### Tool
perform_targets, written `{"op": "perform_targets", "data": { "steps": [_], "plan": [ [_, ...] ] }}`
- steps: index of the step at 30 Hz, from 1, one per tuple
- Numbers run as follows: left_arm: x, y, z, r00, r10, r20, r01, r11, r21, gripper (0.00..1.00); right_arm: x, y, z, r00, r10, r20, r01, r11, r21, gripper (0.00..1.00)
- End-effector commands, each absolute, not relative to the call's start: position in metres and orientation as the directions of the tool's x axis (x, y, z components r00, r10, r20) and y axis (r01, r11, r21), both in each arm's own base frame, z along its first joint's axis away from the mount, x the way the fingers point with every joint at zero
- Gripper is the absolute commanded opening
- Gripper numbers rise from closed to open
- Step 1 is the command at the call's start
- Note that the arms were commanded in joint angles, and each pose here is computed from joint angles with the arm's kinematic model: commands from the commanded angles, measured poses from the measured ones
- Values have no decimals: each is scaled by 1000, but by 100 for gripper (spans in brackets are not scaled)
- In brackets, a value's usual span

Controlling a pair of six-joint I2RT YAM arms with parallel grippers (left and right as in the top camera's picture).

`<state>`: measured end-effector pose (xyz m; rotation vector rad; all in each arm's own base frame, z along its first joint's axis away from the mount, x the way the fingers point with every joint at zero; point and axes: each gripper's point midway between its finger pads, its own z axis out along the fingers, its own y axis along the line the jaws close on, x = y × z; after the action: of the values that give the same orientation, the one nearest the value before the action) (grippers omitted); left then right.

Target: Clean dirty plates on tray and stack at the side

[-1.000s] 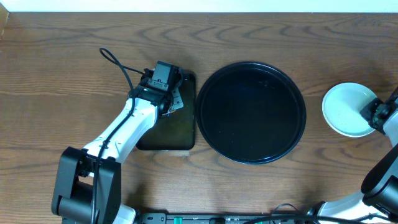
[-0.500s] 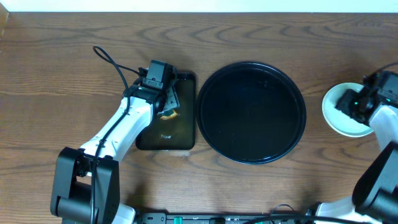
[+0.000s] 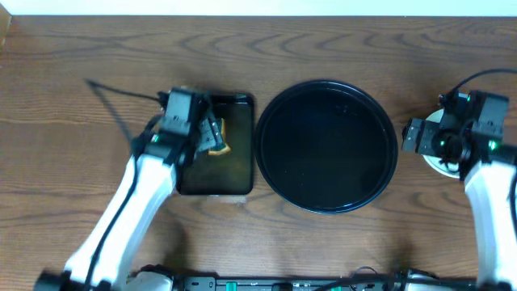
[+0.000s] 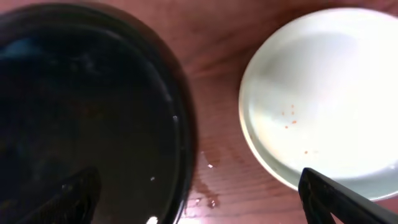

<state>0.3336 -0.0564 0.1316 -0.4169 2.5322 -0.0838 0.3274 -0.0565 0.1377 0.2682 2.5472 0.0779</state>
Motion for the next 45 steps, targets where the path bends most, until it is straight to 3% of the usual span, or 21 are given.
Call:
{"op": "perform_targets", "data": {
  "steps": [1, 10, 25, 45],
  "plan": [
    [304, -45, 126, -777, -306, -550, -274, 951, -141, 83, 304, -55, 156, -748, 218, -627, 209, 974, 89, 99],
    [271, -37, 148, -695, -325, -641, -249, 946, -210, 88, 261, -45, 175, -635, 199, -746, 196, 976, 94, 99],
    [268, -36, 144, -708, -322, -628, -253, 947, -200, 89, 241, -40, 157, -707, 215, -673, 205, 974, 95, 99],
    [268, -36, 140, -719, -319, -617, -257, 947, -191, 89, 240, -40, 156, -709, 215, -671, 205, 974, 95, 99]
  ]
}}
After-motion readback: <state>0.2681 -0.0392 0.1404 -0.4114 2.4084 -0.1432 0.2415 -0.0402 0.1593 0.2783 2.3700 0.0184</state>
